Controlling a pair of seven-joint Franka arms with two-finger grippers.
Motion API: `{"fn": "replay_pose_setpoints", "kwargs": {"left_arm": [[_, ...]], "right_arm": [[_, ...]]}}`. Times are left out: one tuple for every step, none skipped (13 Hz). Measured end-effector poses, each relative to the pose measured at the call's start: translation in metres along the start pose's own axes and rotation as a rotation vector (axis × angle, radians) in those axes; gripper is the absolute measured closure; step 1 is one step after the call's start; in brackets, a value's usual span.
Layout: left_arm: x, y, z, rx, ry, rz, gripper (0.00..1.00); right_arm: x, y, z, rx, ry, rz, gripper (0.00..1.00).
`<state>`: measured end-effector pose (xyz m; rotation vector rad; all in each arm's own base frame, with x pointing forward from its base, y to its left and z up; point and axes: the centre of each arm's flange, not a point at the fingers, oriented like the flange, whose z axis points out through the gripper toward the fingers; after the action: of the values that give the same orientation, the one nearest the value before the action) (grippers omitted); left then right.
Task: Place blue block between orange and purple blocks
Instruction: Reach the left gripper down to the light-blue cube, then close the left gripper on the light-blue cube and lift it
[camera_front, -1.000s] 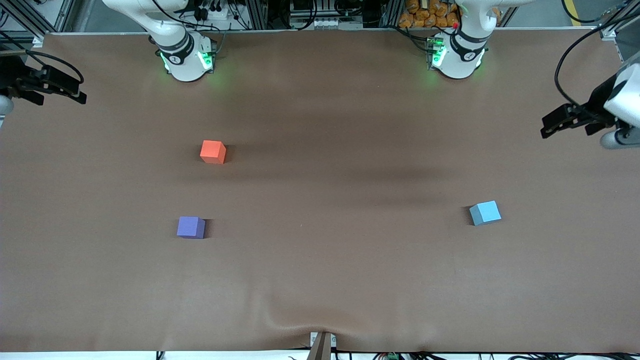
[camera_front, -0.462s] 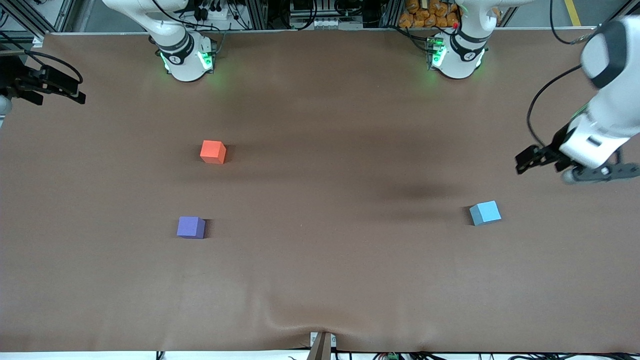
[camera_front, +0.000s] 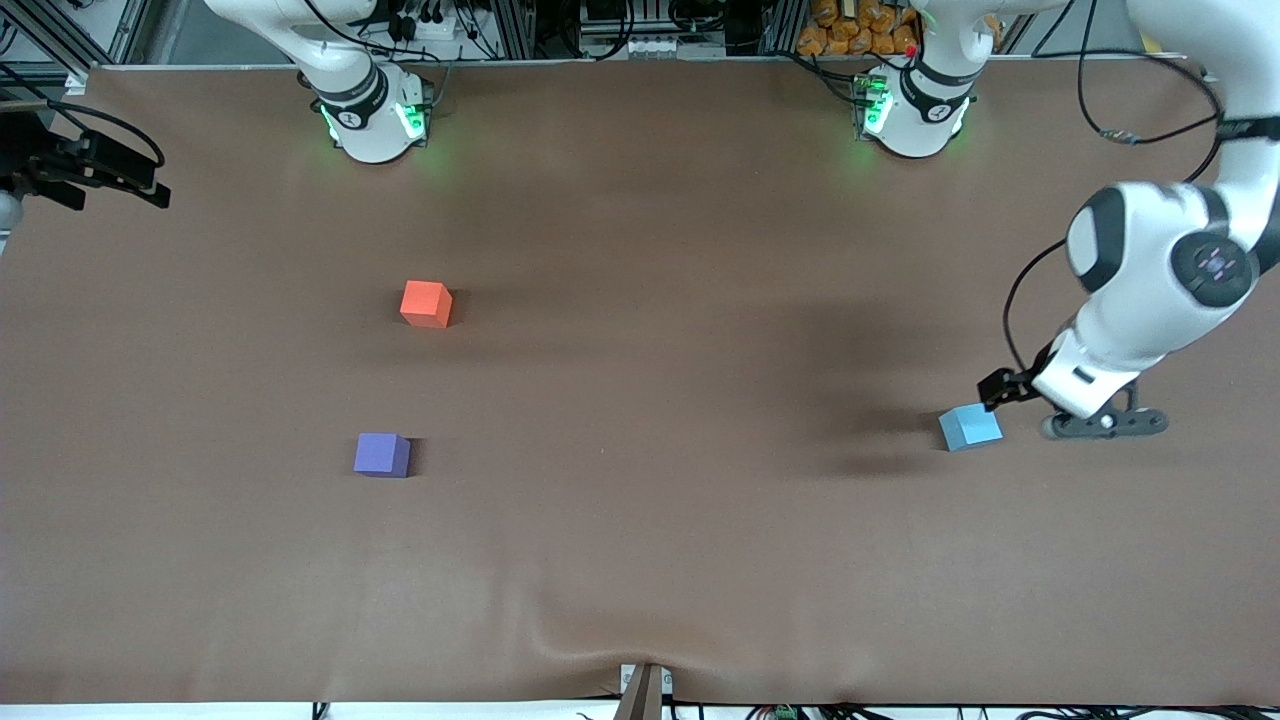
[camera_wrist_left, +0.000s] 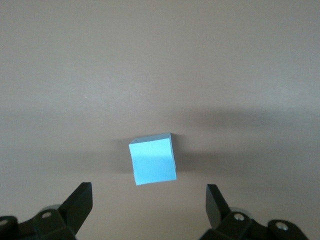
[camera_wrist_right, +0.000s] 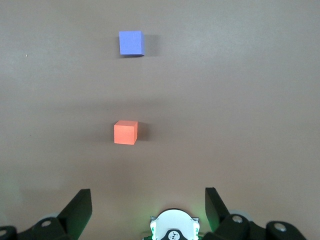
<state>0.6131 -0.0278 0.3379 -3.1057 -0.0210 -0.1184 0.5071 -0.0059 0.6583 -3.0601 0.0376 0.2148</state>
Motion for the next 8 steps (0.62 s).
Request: {"fn": "replay_pose_setpoints", "kwargs": {"left_arm": [[0.000, 0.001, 0.015, -0.002, -0.011, 0.001, 0.00], [0.001, 0.001, 0.028, -0.004, -0.018, 0.002, 0.00], [0.001, 0.002, 0.039, -0.006, -0.022, 0.002, 0.00], [0.001, 0.002, 0.049, -0.008, -0.026, 0.002, 0.00], [0.001, 0.003, 0.056, -0.009, -0.028, 0.002, 0.00], [0.001, 0.002, 0.063, -0.010, -0.030, 0.002, 0.00], [0.001, 0.001, 0.071, -0.011, -0.030, 0.000, 0.00], [0.002, -0.001, 0.078, -0.013, -0.028, -0.005, 0.00]], "right_arm": [[0.000, 0.001, 0.000, 0.000, 0.000, 0.001, 0.00], [0.000, 0.002, 0.000, 0.001, 0.000, 0.004, 0.00], [0.000, 0.004, 0.000, 0.001, 0.000, 0.008, 0.00], [0.000, 0.007, 0.000, 0.002, 0.000, 0.013, 0.00], [0.000, 0.009, 0.000, 0.003, 0.000, 0.017, 0.00], [0.000, 0.010, 0.000, 0.003, 0.001, 0.018, 0.00], [0.000, 0.010, 0.000, 0.003, 0.001, 0.019, 0.00], [0.000, 0.010, 0.000, 0.003, 0.001, 0.019, 0.00]]}}
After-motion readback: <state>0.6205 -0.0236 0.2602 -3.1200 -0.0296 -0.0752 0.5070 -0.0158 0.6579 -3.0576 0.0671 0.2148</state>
